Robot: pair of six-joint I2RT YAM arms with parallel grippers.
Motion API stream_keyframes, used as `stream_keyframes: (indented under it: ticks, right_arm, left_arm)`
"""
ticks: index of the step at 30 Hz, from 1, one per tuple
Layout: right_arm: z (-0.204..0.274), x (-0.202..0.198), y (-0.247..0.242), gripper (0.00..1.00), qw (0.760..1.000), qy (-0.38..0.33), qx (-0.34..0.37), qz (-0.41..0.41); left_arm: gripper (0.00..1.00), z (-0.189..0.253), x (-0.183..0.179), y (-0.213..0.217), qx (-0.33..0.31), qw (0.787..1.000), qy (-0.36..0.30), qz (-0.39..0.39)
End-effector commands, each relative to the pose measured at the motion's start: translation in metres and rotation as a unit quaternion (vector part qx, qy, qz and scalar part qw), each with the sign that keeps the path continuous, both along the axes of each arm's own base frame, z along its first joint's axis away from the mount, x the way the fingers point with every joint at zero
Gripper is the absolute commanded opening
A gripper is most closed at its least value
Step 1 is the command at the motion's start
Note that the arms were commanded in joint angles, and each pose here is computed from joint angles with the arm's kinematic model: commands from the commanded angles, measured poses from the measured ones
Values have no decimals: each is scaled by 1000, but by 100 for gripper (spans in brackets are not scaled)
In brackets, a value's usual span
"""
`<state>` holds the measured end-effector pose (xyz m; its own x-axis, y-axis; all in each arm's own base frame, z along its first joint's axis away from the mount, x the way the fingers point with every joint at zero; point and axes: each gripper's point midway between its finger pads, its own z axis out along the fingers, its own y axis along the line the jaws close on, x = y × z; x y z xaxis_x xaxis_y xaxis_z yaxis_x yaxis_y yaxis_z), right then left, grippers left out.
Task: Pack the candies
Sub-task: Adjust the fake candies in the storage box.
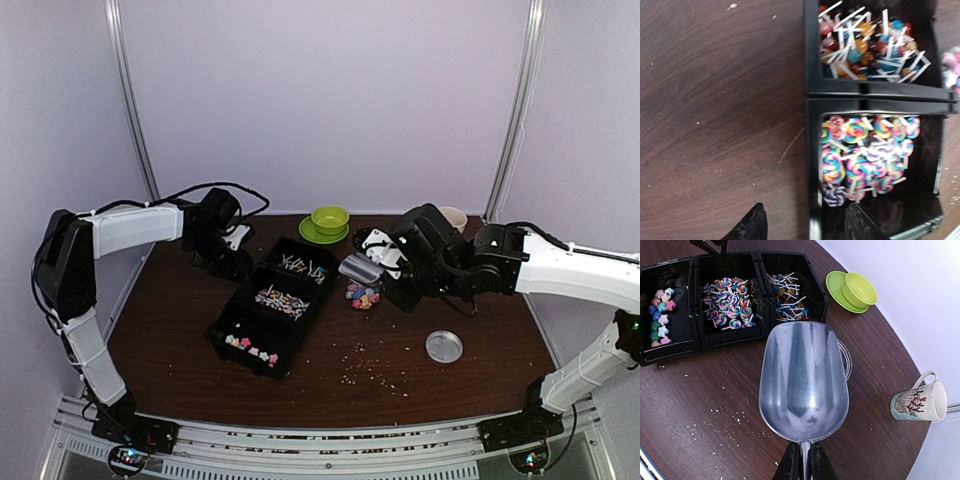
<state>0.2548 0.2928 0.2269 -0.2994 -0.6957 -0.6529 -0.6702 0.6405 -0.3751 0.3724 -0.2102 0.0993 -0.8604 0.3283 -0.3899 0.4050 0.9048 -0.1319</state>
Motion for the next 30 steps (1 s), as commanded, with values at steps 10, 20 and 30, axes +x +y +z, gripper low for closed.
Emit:
stream_keyframes:
  ticks: [10, 20, 30]
  right_arm:
    - [5, 1, 0, 0, 1000, -12, 3, -4]
    - [3, -2, 0, 0, 1000, -8, 3, -2]
    - [1, -3, 1, 0, 1000, -7, -1, 1]
  left_arm:
    - [45, -33, 4, 12, 91, 996, 1, 4]
    - [42, -50, 1, 12, 109, 994, 14, -1]
    - [40, -60, 0, 12, 114, 993, 24, -4]
